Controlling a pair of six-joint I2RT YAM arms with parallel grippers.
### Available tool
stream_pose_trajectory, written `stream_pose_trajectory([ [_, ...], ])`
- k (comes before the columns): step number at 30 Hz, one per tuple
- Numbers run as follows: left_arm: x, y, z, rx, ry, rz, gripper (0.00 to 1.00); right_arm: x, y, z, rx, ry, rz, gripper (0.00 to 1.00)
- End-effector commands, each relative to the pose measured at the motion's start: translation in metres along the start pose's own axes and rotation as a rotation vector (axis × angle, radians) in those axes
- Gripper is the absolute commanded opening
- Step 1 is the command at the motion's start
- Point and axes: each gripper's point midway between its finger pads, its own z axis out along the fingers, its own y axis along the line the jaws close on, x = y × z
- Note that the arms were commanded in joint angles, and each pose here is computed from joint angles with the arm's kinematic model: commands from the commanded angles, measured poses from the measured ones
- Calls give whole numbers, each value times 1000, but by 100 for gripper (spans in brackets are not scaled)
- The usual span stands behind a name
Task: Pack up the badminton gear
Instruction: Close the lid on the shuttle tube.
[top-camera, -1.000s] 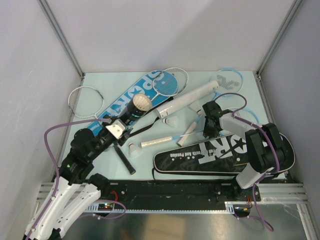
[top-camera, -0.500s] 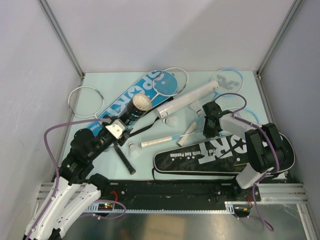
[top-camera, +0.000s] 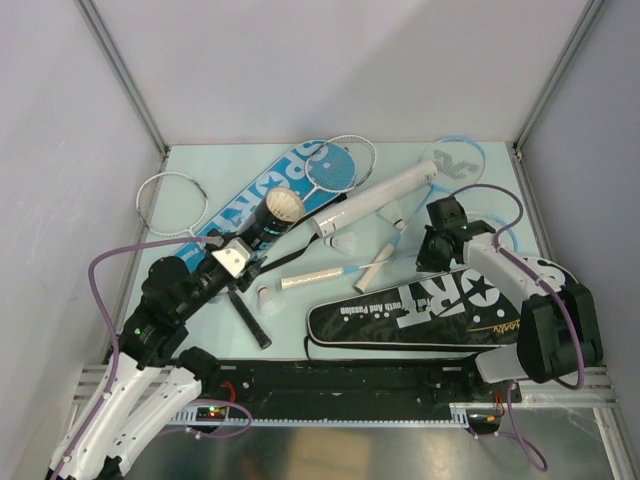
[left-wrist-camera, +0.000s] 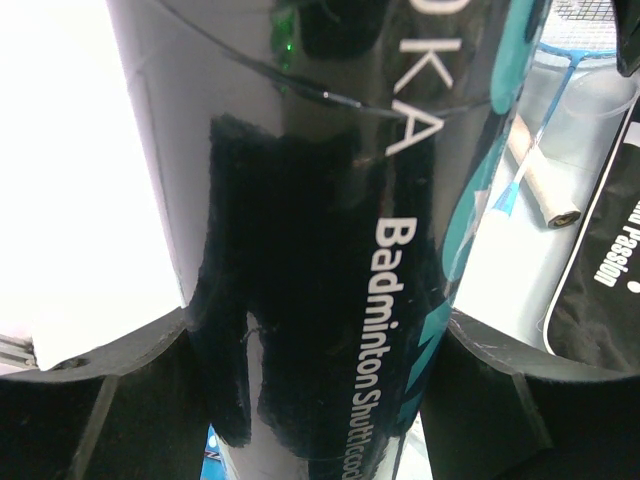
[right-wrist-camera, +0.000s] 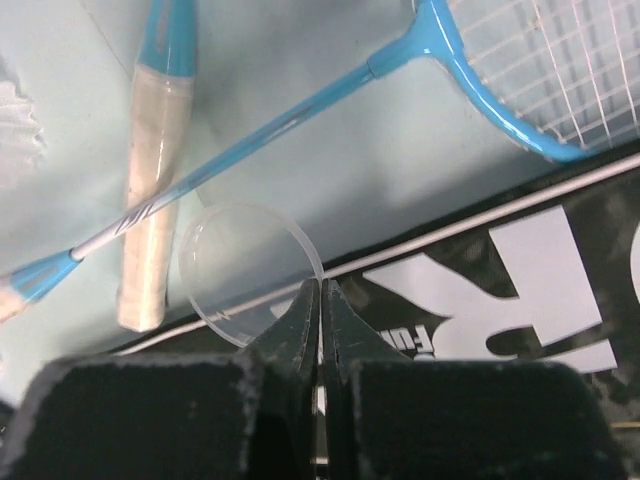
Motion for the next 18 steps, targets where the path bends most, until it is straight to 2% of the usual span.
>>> stream_pose_trajectory([
  [1,-28,8,0,-20,-96,5,58,15,1,-25,-41,56,49,0],
  [9,-28,4,3,2,-94,-13,59,25,14,-71,-156,30,44,0],
  [15,-20,-14,11,99,-74,-16,58,-1,64,-133,-481,-163,8,0],
  [18,-12,-15,17,107,-28,17,57,-16,96,-175,-670,-247,-53,0],
])
